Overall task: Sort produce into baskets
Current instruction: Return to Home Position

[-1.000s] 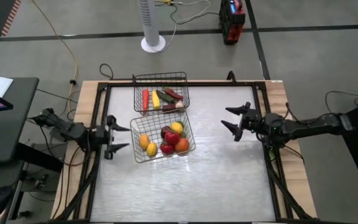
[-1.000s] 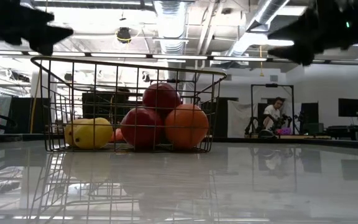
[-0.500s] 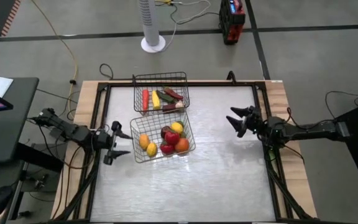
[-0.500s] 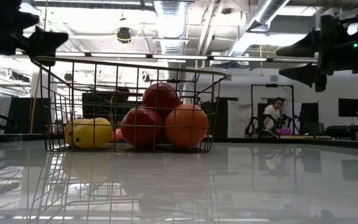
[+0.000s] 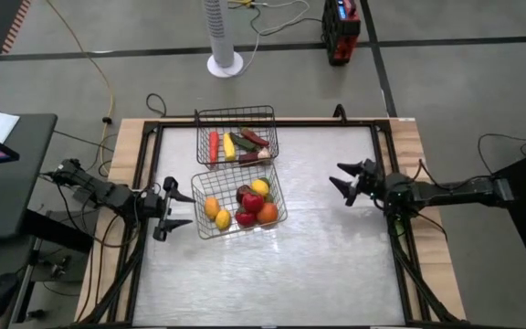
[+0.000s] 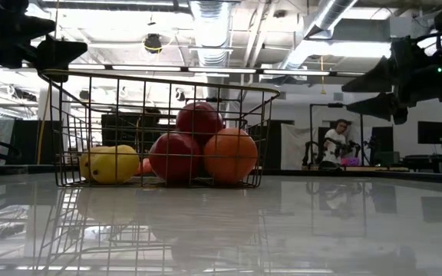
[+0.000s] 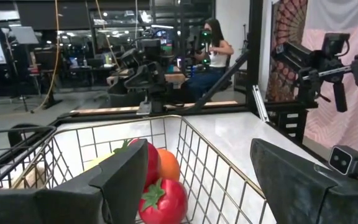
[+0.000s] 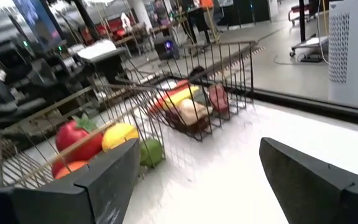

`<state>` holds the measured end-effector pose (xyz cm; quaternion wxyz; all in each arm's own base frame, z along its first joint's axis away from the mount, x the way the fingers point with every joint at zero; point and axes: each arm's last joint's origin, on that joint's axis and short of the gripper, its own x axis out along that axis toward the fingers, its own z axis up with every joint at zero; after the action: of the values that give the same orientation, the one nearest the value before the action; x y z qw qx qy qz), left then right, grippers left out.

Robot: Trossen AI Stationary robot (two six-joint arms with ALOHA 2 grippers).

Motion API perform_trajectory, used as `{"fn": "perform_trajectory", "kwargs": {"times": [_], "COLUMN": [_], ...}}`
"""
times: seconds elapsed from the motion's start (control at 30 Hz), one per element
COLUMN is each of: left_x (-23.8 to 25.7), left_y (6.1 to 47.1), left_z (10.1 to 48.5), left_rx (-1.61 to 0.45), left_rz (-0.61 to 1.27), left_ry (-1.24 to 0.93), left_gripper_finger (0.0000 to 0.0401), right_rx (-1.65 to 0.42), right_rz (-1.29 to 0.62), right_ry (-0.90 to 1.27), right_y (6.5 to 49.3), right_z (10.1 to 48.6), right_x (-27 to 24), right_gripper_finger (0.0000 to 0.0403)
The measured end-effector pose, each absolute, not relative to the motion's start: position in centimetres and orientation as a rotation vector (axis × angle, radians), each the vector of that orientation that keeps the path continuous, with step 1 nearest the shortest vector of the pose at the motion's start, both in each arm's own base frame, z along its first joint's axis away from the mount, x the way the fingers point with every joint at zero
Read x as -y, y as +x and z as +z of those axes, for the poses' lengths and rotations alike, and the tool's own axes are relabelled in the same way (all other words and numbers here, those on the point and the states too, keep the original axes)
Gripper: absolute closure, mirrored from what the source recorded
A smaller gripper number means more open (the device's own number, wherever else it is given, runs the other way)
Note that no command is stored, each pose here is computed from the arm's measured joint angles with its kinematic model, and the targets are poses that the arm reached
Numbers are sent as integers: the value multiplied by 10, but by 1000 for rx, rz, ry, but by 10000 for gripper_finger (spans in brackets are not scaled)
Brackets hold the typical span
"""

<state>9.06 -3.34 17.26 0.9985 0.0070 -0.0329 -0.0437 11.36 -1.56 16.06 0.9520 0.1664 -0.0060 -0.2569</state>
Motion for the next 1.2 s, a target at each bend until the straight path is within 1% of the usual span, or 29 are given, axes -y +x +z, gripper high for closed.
{"fn": "perform_trajectory", "kwargs": {"times": [0.4, 1.2], "left_x": [33, 33], "left_y": [91, 91], "left_z": [172, 172], "left_rx": [65, 65], "left_rz": [-88, -88], "left_ry": [15, 24], "left_gripper_finger": [129, 129], "right_rx": [-124, -142], "right_rz": [-542, -545], "right_ry": [304, 299], "right_y": [112, 111], "right_z": [148, 146], "right_x": [16, 16], "right_gripper_finger": [46, 46]}}
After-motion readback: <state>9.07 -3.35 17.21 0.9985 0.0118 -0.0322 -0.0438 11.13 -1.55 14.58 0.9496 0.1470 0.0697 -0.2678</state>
